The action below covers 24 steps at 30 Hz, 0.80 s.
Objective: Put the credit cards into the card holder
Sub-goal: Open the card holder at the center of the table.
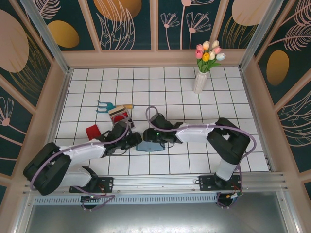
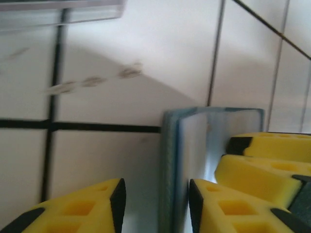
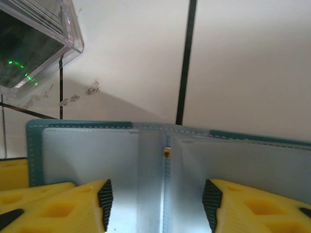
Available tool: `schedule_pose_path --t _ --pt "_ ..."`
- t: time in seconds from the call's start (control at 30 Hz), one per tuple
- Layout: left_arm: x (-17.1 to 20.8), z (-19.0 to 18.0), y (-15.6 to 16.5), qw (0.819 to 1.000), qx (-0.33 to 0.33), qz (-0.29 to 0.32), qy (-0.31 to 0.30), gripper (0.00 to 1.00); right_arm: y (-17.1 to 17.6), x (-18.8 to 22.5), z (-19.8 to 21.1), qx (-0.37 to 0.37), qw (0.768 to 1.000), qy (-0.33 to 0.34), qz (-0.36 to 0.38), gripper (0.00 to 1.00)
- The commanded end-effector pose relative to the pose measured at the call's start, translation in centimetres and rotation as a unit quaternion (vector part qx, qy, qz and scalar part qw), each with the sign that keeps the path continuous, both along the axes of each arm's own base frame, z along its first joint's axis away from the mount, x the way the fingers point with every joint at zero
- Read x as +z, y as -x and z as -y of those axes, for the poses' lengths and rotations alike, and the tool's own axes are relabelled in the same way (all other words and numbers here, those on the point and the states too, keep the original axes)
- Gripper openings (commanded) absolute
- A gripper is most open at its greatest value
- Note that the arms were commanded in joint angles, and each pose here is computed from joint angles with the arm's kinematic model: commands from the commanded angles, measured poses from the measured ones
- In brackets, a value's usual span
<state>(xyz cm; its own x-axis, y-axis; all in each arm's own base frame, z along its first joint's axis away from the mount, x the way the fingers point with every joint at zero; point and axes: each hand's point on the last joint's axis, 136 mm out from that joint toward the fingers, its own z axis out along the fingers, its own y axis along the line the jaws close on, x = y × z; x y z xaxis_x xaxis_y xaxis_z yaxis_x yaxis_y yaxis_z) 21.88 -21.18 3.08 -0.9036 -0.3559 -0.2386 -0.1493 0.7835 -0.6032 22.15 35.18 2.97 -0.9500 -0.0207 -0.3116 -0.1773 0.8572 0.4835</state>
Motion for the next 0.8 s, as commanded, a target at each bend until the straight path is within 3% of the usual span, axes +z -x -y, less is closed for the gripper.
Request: schedule_pose_path --t 0.0,0.23,0.43,0.6,0.77 --pt "1.1 -3.6 -0.2 0.996 0.063 0.020 -0.061 0.48 2.3 -5.8 5.0 0.011 0.983 0.182 -0.007 0.63" --pt "6.1 -10.7 -0.6 0.966 0.200 0.095 -0.132 0.49 3.0 -7.7 7.2 0.008 0.938 0.343 0.049 0.72" --pt "10.4 -15.7 -1.1 0.930 0.280 0.147 -0.185 0.59 3.8 -8.4 6.5 0.016 0.916 0.394 0.075 0.77" --pt "10.8 -17.1 -2.5 0.927 0.294 0.147 -0.179 0.62 3.5 -6.7 4.5 0.015 0.930 0.357 0.081 0.83" --pt "10.7 -16.6 -5.3 0.940 0.279 0.140 -0.137 0.74 1.4 1.0 0.0 0.010 0.968 0.220 0.122 0.88"
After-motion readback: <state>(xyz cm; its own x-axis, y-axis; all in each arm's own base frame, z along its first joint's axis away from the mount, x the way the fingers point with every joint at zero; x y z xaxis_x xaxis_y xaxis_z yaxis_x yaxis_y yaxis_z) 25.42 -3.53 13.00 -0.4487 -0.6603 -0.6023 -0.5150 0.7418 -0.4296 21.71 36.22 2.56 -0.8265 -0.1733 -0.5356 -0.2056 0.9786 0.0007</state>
